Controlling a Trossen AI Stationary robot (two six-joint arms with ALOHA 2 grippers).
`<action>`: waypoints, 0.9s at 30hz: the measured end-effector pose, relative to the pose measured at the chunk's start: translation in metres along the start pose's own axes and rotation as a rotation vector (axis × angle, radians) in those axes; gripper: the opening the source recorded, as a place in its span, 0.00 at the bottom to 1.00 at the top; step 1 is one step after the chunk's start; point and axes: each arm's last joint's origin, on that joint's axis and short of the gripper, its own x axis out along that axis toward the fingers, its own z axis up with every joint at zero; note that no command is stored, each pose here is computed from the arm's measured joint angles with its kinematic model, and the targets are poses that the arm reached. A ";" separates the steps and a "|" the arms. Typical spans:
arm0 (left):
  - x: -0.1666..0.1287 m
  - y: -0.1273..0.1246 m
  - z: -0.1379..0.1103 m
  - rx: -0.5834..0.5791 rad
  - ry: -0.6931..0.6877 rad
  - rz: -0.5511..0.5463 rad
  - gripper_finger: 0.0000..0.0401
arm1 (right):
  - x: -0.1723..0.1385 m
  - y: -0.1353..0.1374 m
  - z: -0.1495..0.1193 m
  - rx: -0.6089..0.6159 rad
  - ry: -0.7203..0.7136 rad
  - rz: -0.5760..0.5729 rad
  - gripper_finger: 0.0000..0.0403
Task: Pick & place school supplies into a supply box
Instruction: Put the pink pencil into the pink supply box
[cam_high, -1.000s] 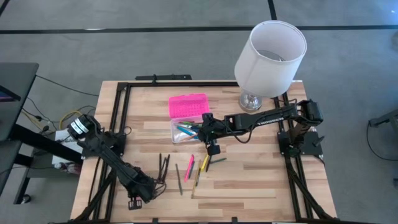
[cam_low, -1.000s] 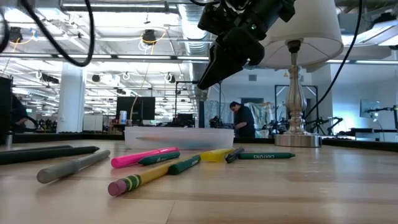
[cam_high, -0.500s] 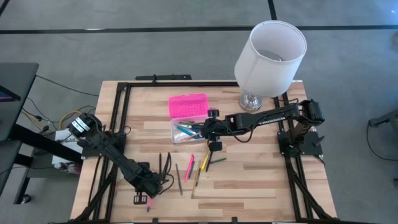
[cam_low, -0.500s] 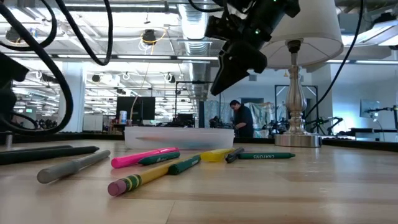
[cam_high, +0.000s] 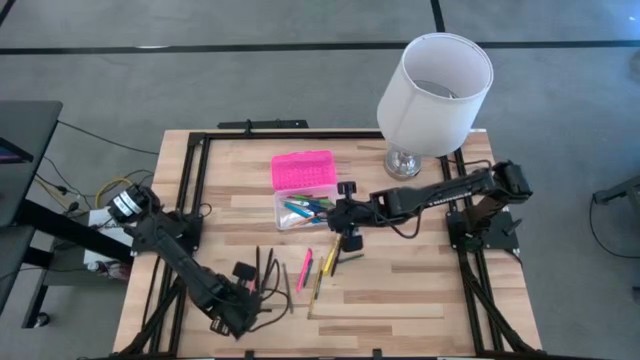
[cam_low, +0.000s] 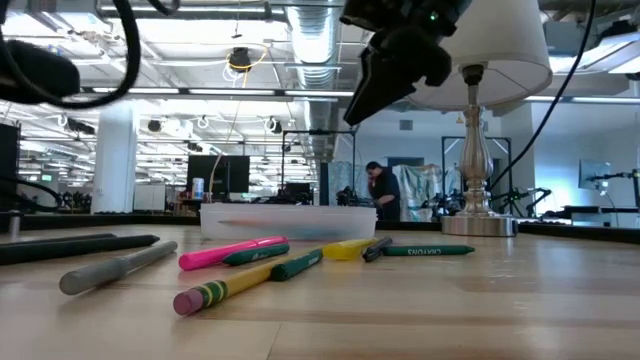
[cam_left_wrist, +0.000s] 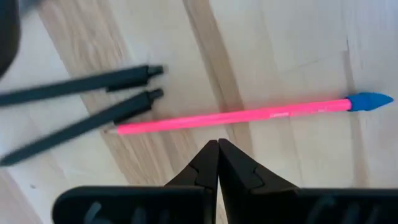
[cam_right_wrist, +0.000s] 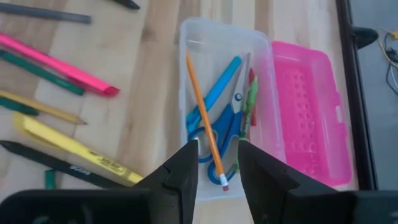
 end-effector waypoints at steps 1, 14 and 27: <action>0.000 -0.001 0.001 0.004 -0.020 0.010 0.00 | 0.000 0.002 0.000 -0.005 -0.001 0.003 0.27; 0.010 -0.010 0.008 0.079 -0.142 -0.146 0.00 | -0.001 0.005 0.001 -0.012 -0.002 0.009 0.27; 0.034 -0.011 -0.002 0.050 -0.176 -0.295 0.00 | -0.001 0.005 0.001 -0.004 -0.002 0.009 0.27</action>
